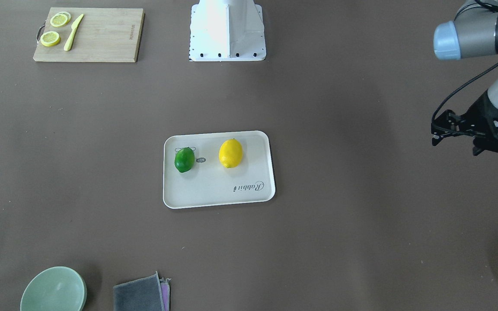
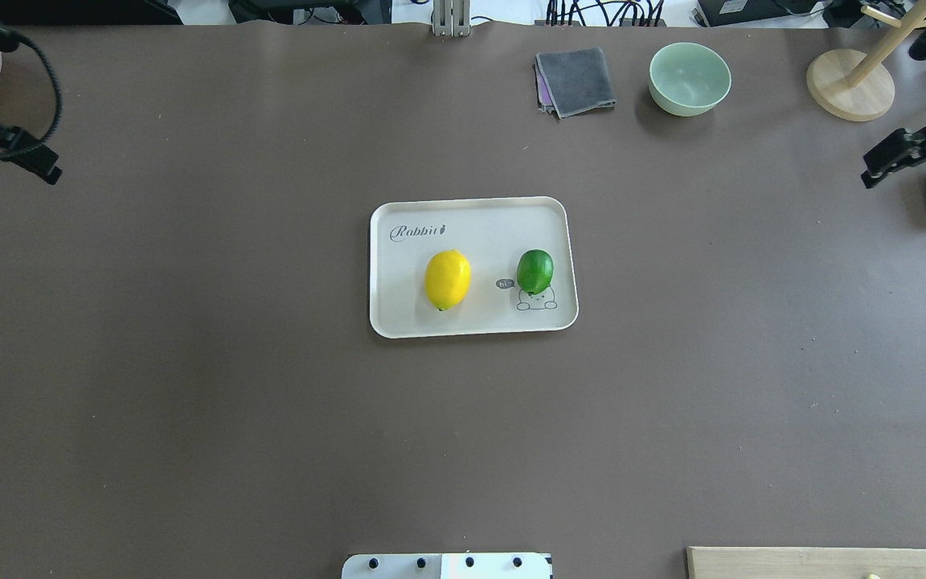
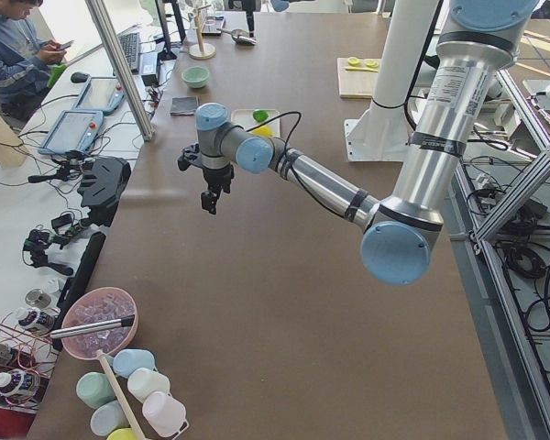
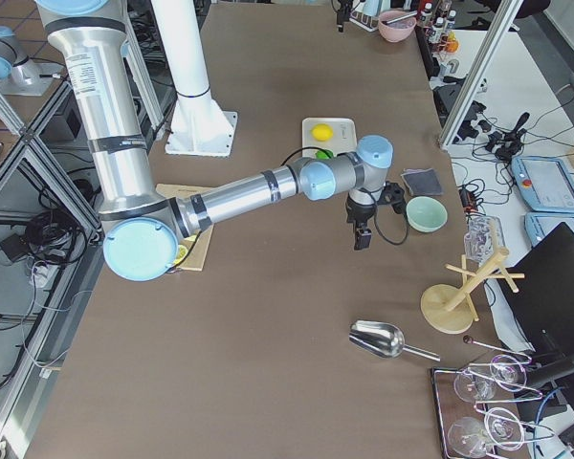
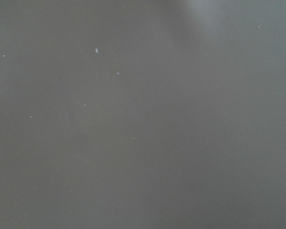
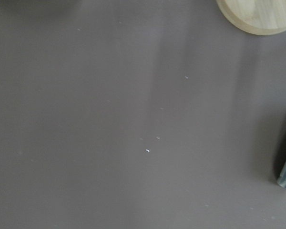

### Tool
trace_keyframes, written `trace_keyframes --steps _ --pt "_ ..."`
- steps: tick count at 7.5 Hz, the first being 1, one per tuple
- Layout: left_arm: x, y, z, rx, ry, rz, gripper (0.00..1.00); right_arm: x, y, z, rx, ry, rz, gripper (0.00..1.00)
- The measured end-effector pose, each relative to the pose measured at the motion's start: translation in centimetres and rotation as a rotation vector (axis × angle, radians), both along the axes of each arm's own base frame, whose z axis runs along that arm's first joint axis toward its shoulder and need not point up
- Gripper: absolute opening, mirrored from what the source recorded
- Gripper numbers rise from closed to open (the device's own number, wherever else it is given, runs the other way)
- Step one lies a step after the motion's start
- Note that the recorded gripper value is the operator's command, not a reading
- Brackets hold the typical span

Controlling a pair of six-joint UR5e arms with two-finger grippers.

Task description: Place all lemons on tray

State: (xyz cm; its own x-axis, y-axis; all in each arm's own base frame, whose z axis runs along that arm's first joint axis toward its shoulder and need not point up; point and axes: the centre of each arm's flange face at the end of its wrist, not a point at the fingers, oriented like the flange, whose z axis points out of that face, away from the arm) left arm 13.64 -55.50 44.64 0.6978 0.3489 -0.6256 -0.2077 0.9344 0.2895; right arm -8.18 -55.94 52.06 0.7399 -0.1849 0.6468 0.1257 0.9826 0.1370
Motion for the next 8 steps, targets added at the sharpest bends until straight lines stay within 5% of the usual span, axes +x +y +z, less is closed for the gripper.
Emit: trace_keyframes --steps 4,8 --pt "-6.5 3.3 6.4 -0.05 -0.02 -0.016 0.97 10.5 6.7 11.7 -0.098 0.038 0.034 1.0" --pt "-7.3 3.7 6.7 -0.065 -0.021 -0.032 0.97 11.6 7.3 12.5 -0.094 0.065 0.042 1.0"
